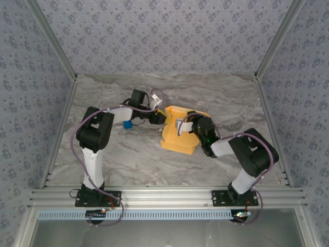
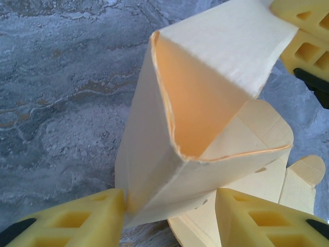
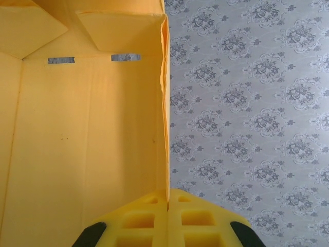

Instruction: Fold the paper box

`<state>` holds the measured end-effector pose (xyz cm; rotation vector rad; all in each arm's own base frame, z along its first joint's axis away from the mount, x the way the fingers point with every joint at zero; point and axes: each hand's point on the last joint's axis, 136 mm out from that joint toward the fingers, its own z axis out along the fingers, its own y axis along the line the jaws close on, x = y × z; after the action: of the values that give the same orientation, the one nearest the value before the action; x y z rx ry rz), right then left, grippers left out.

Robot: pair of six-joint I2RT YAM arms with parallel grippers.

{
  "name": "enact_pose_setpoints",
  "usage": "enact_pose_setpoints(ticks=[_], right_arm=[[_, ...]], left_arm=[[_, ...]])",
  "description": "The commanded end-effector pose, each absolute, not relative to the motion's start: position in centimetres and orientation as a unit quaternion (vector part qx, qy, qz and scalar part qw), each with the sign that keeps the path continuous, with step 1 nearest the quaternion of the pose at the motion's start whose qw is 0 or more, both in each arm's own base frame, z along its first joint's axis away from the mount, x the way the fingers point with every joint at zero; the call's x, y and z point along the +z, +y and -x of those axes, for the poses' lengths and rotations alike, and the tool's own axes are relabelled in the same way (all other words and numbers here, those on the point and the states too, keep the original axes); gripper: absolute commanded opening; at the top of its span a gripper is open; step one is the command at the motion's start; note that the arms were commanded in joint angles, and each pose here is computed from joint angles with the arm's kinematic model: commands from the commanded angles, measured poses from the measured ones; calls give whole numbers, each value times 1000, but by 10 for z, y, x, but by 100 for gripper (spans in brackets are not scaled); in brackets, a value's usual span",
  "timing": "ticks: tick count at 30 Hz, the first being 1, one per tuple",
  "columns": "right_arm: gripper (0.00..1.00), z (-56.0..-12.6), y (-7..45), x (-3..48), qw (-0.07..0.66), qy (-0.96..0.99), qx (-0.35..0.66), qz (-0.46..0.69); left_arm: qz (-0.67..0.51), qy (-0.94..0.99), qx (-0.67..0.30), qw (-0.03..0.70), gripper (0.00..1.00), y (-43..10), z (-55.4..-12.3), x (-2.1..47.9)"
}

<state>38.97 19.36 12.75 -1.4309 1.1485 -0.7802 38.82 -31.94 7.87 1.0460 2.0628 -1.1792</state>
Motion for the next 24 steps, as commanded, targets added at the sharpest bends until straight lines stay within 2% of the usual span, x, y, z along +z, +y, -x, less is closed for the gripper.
enact_pose_setpoints(ticks=[1,24], right_arm=[[0,-396,195,132,544,490,-330,595],[0,-398,196,133,544,492,-331,594]], left_arm=[[-404,735,-462,288,49,-327,-382,107],[-407,733,-461,291,46,-336,-375,104]])
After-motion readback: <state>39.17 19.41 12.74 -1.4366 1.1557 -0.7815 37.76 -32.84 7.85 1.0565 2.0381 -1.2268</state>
